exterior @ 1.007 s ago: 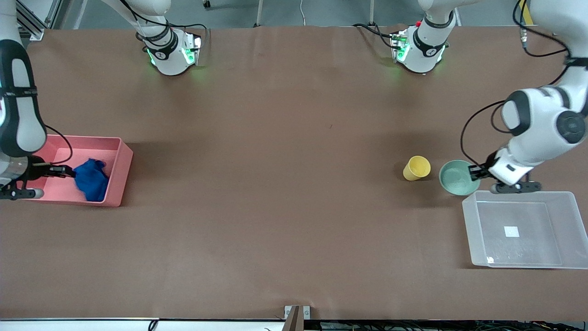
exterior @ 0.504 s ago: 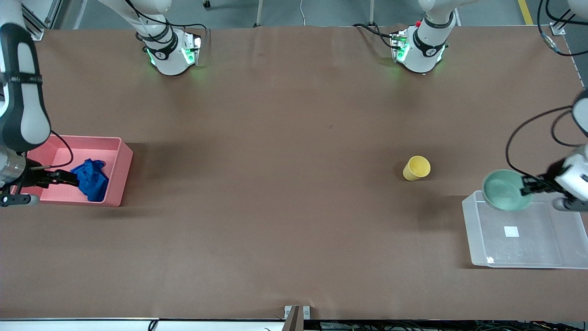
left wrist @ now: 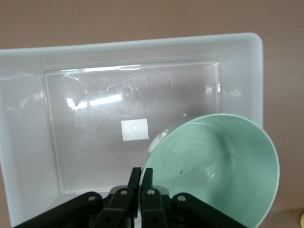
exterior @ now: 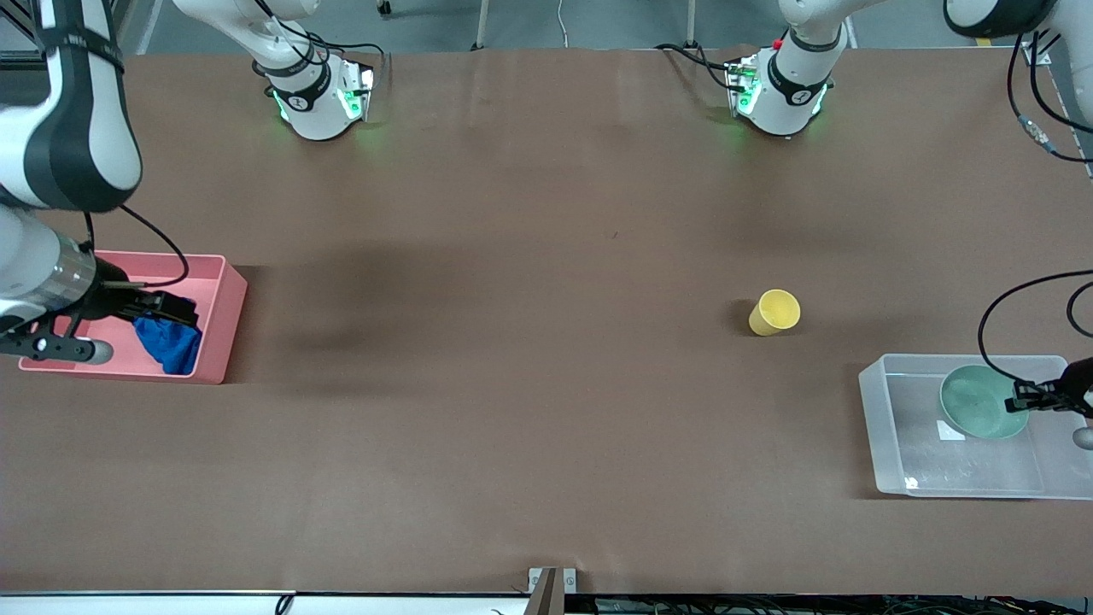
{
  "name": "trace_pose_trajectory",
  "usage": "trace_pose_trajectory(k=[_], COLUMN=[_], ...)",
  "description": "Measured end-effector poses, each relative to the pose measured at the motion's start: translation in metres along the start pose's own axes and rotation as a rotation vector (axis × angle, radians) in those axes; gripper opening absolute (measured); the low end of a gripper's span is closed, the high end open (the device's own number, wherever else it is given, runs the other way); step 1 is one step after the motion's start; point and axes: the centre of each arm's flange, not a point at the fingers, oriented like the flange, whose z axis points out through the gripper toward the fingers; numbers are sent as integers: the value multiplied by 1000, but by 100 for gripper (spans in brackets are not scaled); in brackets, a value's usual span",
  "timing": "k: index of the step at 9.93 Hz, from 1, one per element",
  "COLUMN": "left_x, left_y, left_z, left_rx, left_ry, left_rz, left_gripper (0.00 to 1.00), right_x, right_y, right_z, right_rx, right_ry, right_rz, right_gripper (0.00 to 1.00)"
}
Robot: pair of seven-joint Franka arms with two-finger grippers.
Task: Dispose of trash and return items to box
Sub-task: 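Release the cloth in the bin while the left gripper carries the bowl, then lower the green bowl into the clear box and open the left gripper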
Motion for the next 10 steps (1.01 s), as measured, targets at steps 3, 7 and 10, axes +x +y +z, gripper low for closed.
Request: trace_pose_trajectory(k=[3,7,10], left_x=[5,1,1], left_y=[-13,-14,-10], left_z=[38,91,105], left_rx=[11,-9,-17], left_ry=[13,-24,-39], left_rz=[-13,-19,-31], left_gripper=[4,4,26], right_x=[-36,-76,-76], right_y=[21,44,41], right_z=[-92,-138,-136], right_rx=[11,16,15], right_ry=[57,68,58], right_rz=[31,-34,-63], right_gripper=[100,100,100])
